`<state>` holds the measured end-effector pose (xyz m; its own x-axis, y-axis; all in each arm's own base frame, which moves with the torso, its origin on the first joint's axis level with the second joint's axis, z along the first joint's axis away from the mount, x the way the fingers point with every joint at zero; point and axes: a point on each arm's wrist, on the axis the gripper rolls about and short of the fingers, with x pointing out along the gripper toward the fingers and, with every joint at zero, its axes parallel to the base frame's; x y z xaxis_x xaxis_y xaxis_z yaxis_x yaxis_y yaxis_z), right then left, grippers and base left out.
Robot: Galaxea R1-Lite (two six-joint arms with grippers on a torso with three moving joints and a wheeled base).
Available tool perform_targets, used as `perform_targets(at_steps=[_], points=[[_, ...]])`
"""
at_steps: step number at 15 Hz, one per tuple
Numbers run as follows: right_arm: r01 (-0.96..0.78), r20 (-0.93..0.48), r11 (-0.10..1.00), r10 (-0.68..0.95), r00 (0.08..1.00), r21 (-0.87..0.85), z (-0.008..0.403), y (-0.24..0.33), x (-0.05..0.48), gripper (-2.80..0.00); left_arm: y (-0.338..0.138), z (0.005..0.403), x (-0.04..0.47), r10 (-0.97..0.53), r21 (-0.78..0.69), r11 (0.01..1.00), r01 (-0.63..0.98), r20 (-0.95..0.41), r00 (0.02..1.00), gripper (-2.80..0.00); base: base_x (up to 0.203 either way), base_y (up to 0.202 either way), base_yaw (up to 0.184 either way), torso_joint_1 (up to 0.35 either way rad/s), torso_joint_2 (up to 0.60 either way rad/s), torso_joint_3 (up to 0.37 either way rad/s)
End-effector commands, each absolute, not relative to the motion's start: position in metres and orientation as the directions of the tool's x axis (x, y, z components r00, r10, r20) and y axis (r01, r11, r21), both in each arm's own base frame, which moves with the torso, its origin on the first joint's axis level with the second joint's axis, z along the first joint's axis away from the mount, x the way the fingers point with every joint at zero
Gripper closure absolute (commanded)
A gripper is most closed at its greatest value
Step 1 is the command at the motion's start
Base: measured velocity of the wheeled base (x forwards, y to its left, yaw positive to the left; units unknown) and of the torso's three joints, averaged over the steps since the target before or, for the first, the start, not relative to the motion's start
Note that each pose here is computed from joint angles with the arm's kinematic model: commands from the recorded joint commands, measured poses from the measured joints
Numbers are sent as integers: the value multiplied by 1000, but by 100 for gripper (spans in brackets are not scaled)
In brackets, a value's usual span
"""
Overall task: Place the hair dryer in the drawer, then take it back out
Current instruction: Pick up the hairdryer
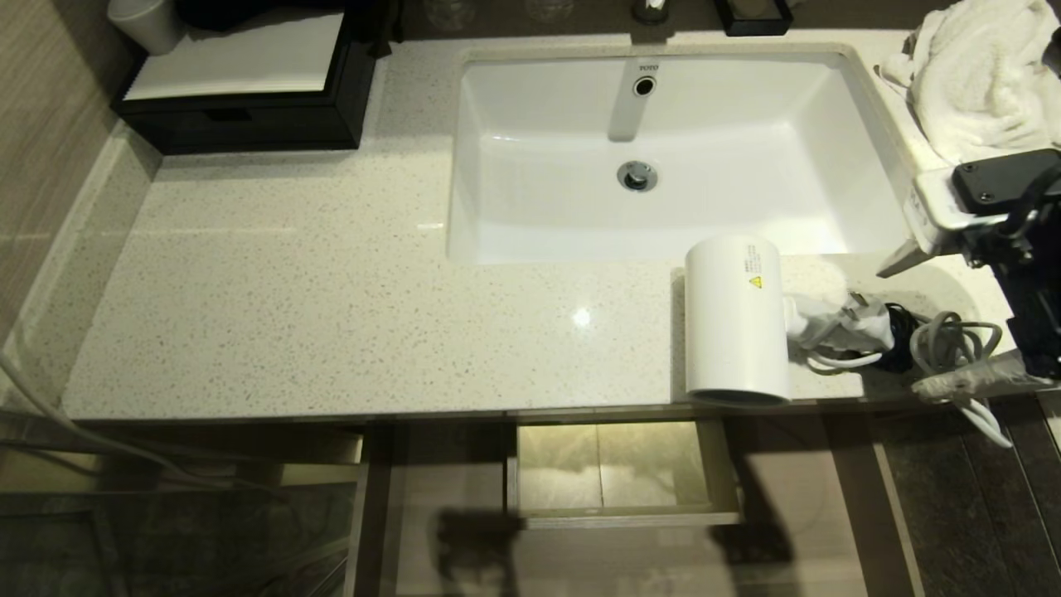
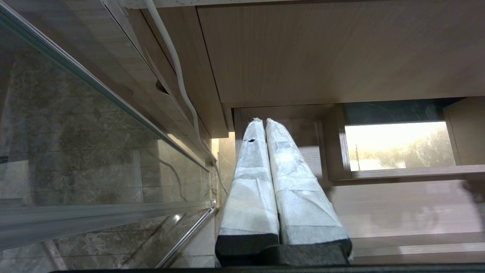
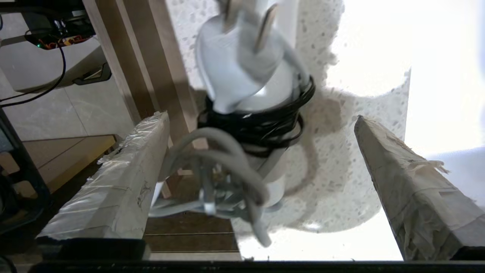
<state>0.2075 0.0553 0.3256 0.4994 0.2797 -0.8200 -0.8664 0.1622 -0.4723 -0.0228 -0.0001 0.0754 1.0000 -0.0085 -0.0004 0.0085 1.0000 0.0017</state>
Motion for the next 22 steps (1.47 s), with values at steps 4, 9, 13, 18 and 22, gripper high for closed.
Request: perform_targets(at_steps=[4, 9, 13, 18, 22], points=[[-885, -842, 160, 274, 465, -437, 313, 64, 242, -280, 0, 75, -23, -9, 2, 1000, 9, 0, 1000, 0, 0, 0, 0, 0, 0, 0], [-885, -840, 162, 280, 465, -437, 312, 67, 253, -280, 0, 75, -23, -9, 2, 1000, 9, -1, 1000, 0, 0, 0, 0, 0, 0, 0], [-894, -844, 160, 294, 448, -419, 309, 67, 253, 0, 0, 75, -23, -9, 2, 1000, 9, -1, 1000, 0, 0, 0, 0, 0, 0, 0], [-887, -836, 162, 296, 462, -432, 314, 65, 245, 0, 0, 75, -23, -9, 2, 1000, 9, -1, 1000, 0, 0, 0, 0, 0, 0, 0], [-873, -816, 199, 311, 487, -445, 323, 60, 227, 0, 0, 75, -23, -9, 2, 1000, 9, -1, 1000, 0, 0, 0, 0, 0, 0, 0]])
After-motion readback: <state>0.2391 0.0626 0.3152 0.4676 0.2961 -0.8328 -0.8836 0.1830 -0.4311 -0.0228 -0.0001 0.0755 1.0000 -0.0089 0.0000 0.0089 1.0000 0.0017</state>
